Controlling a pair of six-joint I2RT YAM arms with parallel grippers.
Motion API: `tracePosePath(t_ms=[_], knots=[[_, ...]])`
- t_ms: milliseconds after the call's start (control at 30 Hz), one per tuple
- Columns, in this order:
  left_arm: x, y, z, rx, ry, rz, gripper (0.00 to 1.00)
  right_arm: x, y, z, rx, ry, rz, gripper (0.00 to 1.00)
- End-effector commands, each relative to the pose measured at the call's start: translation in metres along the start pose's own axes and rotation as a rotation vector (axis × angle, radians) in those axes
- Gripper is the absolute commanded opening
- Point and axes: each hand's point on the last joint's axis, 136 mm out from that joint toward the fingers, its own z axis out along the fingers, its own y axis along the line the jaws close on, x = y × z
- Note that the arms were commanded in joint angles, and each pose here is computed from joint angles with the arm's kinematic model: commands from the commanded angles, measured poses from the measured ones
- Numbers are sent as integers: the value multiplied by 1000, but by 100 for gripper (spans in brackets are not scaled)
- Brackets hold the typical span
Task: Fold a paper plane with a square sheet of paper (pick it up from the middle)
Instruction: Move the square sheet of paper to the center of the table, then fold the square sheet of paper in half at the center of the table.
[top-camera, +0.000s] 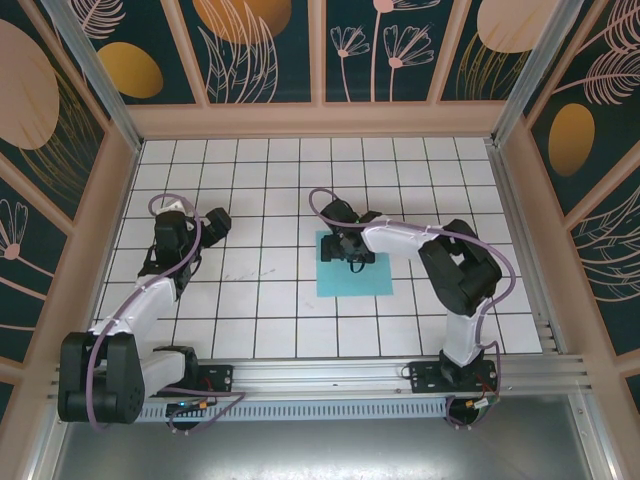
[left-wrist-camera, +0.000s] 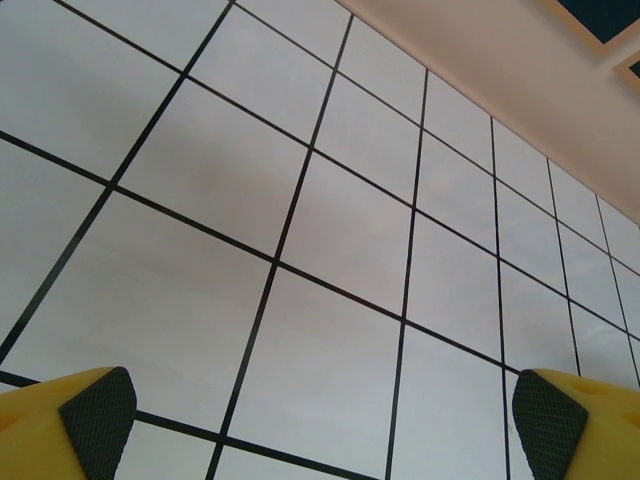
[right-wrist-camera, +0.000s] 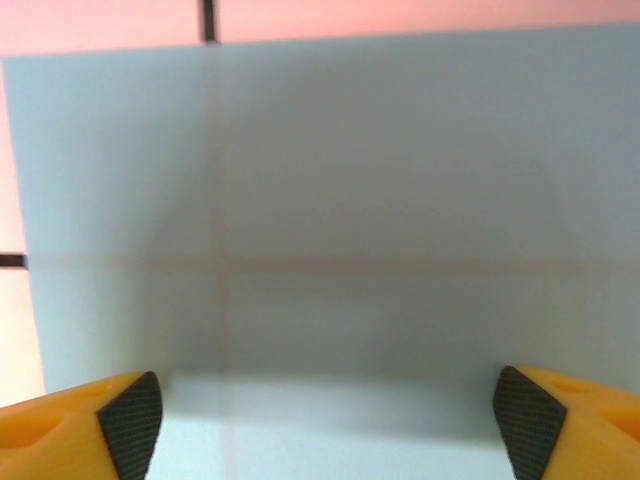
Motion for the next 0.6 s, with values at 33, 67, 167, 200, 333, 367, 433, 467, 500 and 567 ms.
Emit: tracePosePath(t_ms=[33, 67, 167, 200, 333, 367, 433, 467, 500, 567], knots=[[-6, -6, 1, 18, 5, -6, 98, 3, -5, -22, 1, 34, -29, 98], [-6, -6, 2, 20, 8, -6, 98, 4, -7, -21, 11, 35, -33, 99], [-5, -7, 2, 23, 13, -5, 99, 9, -17, -15, 64, 49, -26, 99], [-5, -7, 3, 24, 15, -6, 99, 11, -18, -15, 65, 52, -20, 99], [-4, -7, 3, 22, 20, -4, 98, 15, -20, -12, 79, 57, -4, 99], [-4, -7, 3, 21, 20, -4, 99, 16, -21, -12, 83, 59, -1, 99], [-3, -6, 4, 19, 22, -3, 98, 19, -23, -8, 86, 69, 1, 99], [-3, -6, 4, 19, 21, -3, 99, 22, -24, -5, 94, 79, 0, 99], [-3, -6, 4, 17, 22, -3, 98, 24, -25, -2, 101, 87, -1, 99], [-3, -6, 4, 17, 23, -3, 99, 28, -28, 3, 115, 99, -1, 98]])
